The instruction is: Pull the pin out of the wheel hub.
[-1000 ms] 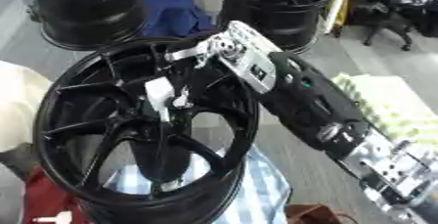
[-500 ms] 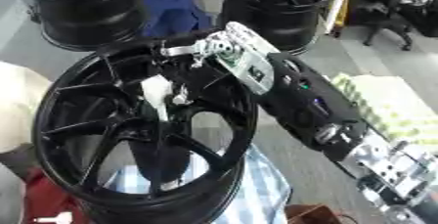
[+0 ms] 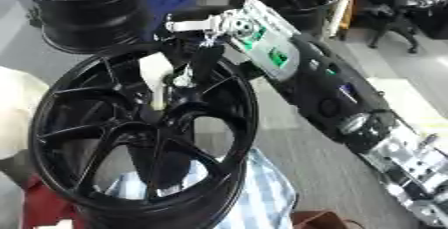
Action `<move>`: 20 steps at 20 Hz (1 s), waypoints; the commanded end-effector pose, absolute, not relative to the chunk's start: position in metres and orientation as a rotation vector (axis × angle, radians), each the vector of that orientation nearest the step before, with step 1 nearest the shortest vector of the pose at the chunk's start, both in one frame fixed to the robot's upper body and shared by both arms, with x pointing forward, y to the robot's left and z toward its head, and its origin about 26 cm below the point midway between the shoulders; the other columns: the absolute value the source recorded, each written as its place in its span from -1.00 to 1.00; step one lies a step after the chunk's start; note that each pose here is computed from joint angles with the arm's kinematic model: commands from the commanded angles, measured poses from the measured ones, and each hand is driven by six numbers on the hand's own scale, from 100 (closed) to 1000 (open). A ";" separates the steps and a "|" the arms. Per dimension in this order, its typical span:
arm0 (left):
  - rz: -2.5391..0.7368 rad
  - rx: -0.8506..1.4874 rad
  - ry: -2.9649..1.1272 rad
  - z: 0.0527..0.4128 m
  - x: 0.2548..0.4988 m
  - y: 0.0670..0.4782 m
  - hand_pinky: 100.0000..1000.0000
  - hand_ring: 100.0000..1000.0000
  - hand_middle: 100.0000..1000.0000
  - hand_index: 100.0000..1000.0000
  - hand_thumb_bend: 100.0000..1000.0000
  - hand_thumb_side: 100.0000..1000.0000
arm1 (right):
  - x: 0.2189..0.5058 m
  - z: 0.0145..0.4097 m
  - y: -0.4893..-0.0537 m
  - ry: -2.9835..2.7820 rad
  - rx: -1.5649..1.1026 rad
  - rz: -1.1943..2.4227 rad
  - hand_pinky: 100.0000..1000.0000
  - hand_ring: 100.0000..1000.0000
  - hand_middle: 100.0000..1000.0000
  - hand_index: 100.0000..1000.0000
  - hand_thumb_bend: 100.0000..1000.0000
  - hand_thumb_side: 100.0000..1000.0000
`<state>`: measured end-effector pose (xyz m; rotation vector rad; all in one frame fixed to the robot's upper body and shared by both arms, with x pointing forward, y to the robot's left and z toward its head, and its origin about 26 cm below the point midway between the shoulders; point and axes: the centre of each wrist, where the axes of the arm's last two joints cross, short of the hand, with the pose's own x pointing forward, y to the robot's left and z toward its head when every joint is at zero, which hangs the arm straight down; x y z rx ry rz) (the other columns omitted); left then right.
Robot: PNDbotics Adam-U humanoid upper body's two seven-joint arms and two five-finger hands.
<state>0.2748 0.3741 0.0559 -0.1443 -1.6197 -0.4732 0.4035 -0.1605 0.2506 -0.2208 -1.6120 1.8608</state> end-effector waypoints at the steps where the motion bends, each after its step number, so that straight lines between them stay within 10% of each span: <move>1: -0.479 -0.112 -1.636 0.065 0.273 0.380 0.21 0.45 0.26 0.65 -1.00 0.42 | 0.387 0.290 -0.187 -1.692 -0.291 1.825 0.24 0.16 -0.32 -0.12 -1.00 -0.78; 10: -0.448 -0.070 -1.629 0.066 0.267 0.388 0.22 0.45 0.25 0.65 -1.00 0.42 | 0.313 0.278 -0.318 -1.719 -0.705 1.360 0.30 0.24 -0.18 0.06 -1.00 -0.67; 14: -0.440 -0.051 -1.630 0.067 0.266 0.391 0.22 0.45 0.25 0.65 -1.00 0.42 | 0.298 0.196 -0.369 -1.587 -0.887 0.972 0.36 0.49 0.43 0.73 -0.87 -0.41; 20: -0.449 -0.049 -1.635 0.070 0.268 0.391 0.22 0.46 0.25 0.65 -1.00 0.42 | 0.258 0.050 -0.405 -1.361 -0.927 0.419 0.35 0.58 0.69 0.86 -0.69 -0.04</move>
